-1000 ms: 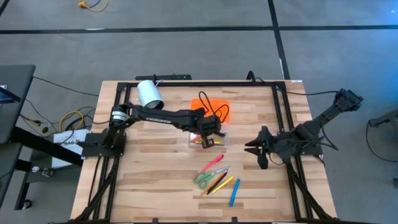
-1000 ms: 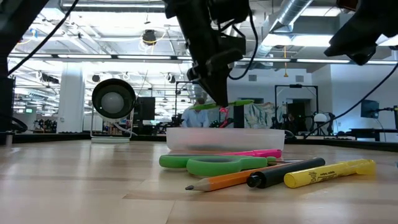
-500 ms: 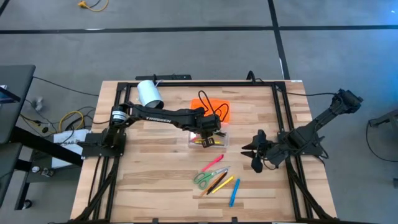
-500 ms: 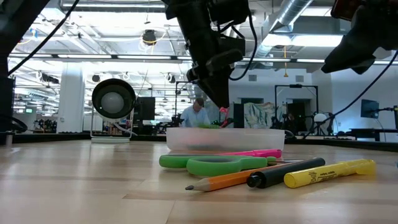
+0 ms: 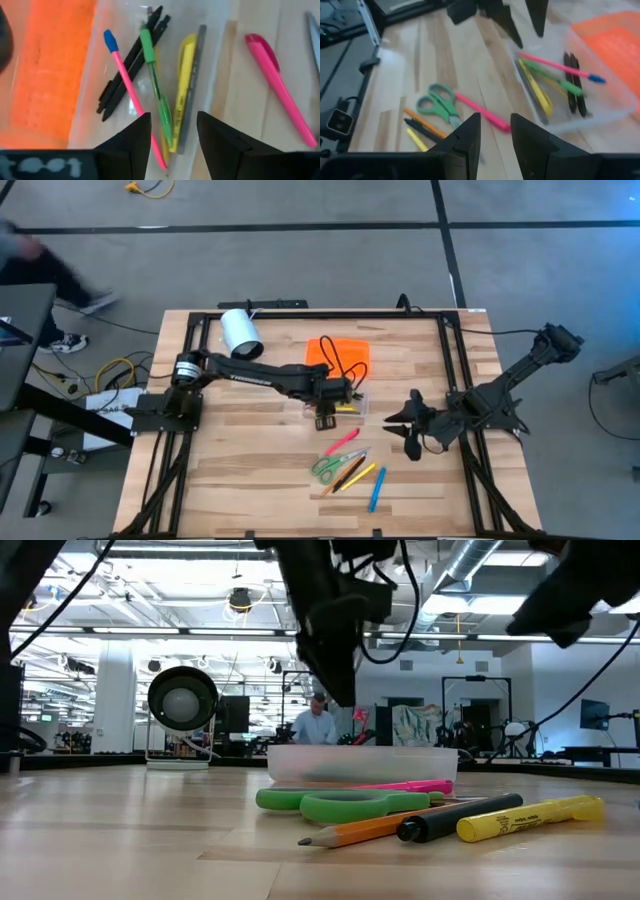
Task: Pick & place school supplies into a supply box
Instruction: Put the pink pen into the orange supply box
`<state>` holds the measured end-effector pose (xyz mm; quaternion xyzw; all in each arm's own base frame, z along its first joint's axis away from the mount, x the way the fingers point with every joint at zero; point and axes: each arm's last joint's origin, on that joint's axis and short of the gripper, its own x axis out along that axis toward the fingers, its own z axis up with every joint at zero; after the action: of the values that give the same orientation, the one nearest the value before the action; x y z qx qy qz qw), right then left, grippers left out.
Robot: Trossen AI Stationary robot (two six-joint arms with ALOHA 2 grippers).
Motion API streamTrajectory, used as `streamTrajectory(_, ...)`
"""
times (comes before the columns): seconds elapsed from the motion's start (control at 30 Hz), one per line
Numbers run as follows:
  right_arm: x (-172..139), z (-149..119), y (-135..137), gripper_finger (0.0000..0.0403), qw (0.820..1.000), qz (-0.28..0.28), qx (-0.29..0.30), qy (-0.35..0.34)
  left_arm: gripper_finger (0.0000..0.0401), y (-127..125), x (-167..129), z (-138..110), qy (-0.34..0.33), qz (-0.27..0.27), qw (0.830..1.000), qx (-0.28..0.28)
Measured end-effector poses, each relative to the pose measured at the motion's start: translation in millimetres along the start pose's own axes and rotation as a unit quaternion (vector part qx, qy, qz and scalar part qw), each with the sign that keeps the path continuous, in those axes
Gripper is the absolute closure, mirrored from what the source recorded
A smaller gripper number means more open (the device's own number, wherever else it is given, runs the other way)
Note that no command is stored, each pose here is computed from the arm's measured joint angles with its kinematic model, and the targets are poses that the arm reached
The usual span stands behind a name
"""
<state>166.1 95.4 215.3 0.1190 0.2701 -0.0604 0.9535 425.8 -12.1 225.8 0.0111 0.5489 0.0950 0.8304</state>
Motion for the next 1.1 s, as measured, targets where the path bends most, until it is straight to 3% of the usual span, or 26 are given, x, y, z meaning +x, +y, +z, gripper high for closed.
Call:
streamTrajectory(0.37, 12, 20, -15, 0.0303, 0.999, 0.018, -0.024, -0.021, 0.0253, -28, -53, -13, -0.008, -0.015, 0.999, 0.046)
streamTrajectory(0.6, 21, 30, -22, 0.0303, 0.997, 0.059, -0.050, -0.023, 0.0253, -35, -95, -31, -0.041, 0.006, 0.997, 0.065)
streamTrajectory(0.8, 45, 27, -18, 0.0303, 0.993, 0.092, -0.068, 0.038, 0.0253, -28, -108, -70, -0.084, -0.015, 0.996, 0.009)
streamTrajectory(1.1, 94, 36, 2, 0.0303, 0.978, 0.125, -0.144, 0.083, 0.0253, -24, -113, -146, -0.180, -0.069, 0.975, -0.112)
